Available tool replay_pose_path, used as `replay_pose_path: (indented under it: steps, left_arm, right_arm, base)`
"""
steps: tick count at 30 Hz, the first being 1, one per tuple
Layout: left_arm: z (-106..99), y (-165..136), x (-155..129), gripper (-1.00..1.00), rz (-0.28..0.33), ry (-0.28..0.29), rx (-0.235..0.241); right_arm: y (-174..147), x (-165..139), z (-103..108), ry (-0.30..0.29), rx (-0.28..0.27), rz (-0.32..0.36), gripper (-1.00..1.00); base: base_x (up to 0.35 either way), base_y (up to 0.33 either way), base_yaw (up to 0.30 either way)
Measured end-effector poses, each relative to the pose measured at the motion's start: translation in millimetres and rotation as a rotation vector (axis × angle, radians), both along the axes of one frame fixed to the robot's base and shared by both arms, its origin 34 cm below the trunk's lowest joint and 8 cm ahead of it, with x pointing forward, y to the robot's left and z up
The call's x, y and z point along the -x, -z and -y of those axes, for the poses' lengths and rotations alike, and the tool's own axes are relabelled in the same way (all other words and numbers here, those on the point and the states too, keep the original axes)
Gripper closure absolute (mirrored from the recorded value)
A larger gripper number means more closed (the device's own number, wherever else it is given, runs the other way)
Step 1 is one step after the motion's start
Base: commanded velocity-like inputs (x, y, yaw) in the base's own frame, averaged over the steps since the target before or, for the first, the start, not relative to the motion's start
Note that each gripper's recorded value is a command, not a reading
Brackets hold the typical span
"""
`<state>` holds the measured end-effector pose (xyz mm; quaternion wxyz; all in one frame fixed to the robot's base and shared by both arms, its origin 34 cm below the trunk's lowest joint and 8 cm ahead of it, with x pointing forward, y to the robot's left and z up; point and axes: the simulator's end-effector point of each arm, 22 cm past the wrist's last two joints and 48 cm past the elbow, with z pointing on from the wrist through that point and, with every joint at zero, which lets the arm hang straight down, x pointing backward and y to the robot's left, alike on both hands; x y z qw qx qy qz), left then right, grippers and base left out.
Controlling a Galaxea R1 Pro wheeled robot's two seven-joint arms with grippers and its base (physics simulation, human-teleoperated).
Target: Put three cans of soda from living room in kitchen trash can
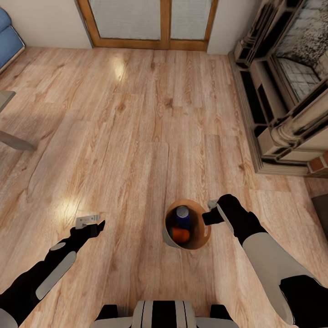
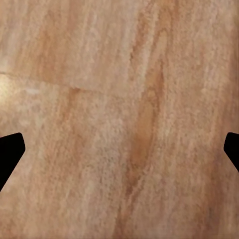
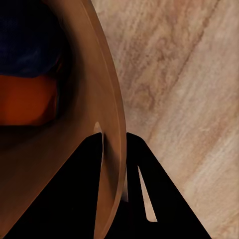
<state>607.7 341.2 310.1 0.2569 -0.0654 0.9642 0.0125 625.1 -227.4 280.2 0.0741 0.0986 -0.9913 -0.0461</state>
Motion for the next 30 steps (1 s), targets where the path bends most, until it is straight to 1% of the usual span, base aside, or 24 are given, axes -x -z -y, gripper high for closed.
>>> replay_pose_path:
  steps: [14, 15, 16, 20, 21, 23, 25, 30]
  left_arm:
    - [0.6, -0.2, -0.4, -1.00, 0.003, 0.001, 0.000]
    - [0.6, -0.2, -0.4, -1.00, 0.003, 0.001, 0.000]
    - [0.6, -0.3, -0.4, -1.00, 0.004, 0.001, 0.000]
    - [0.9, -0.3, -0.3, -1.00, 0.004, 0.002, 0.001]
    - [1.0, -0.2, -0.3, -1.00, 0.004, 0.002, 0.001]
    - [1.2, -0.2, -0.2, -1.00, 0.004, 0.002, 0.001]
    - [1.6, -0.1, -0.2, -1.00, 0.003, 0.003, 0.001]
    - [2.2, 0.1, 0.1, -1.00, 0.003, 0.003, 0.002]
  right_arm:
    - [0.2, -0.2, 1.9, -0.003, 0.006, 0.001, 1.00]
    - [0.2, -0.2, 2.0, -0.004, 0.007, 0.001, -1.00]
    - [-0.8, 0.8, -5.6, 0.017, -0.025, -0.006, -1.00]
    - [-0.8, 0.8, -5.3, 0.018, -0.025, -0.006, -1.00]
    - [-0.8, 3.1, -12.8, 0.037, -0.055, -0.014, -1.00]
    - [2.8, 8.5, -4.1, 0.021, -0.022, -0.026, -1.00]
    - [4.9, 14.2, -5.7, 0.031, -0.031, -0.043, -1.00]
    - [8.4, 22.5, -3.5, 0.034, -0.026, -0.065, -1.00]
  base:
    - [0.000, 0.000, 0.000]
    - [0.000, 0.000, 0.000]
    - [0.000, 0.000, 0.000]
    - [0.000, 0.000, 0.000]
    - [0.000, 0.000, 0.000]
    - [0.000, 0.000, 0.000]
    - [0.000, 0.000, 0.000]
    - [0.000, 0.000, 0.000]
